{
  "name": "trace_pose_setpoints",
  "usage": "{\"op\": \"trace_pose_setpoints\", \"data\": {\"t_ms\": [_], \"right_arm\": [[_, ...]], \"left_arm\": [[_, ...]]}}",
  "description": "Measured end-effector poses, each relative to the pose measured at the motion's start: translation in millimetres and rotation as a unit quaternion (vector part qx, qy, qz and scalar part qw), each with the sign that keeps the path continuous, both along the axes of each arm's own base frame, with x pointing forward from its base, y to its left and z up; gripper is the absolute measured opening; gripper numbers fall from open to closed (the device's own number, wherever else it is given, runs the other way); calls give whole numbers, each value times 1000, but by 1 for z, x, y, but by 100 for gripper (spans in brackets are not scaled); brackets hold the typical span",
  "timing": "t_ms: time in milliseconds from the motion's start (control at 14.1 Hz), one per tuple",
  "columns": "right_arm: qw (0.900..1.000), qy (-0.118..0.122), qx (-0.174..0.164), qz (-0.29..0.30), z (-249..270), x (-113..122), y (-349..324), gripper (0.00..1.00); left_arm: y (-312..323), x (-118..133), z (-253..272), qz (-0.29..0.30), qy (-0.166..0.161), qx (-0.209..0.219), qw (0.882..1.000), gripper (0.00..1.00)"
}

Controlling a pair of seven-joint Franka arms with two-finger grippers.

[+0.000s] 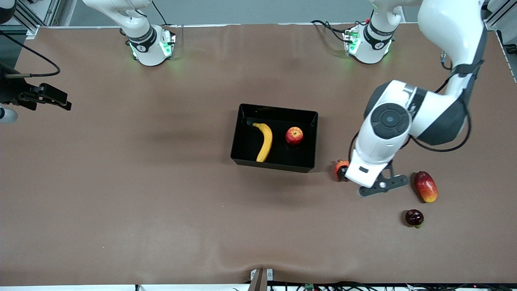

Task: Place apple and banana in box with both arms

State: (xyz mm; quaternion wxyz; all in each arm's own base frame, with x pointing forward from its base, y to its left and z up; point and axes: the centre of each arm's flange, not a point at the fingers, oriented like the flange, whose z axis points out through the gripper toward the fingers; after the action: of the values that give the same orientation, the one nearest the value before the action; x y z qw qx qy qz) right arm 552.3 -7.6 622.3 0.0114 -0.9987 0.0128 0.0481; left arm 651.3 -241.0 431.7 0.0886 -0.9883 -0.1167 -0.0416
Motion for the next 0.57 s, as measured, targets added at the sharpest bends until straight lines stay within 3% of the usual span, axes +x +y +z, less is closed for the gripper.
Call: {"op": "trace_pose_setpoints", "data": {"t_ms": [285,569], "right_arm": [[1000,0,0,0,0,0,0,100],[1000,1,0,0,0,0,0,100]], "left_arm": [[38,-7,37,-41,30,22,998,100],[92,-21,92,-56,56,-6,997,100]]}}
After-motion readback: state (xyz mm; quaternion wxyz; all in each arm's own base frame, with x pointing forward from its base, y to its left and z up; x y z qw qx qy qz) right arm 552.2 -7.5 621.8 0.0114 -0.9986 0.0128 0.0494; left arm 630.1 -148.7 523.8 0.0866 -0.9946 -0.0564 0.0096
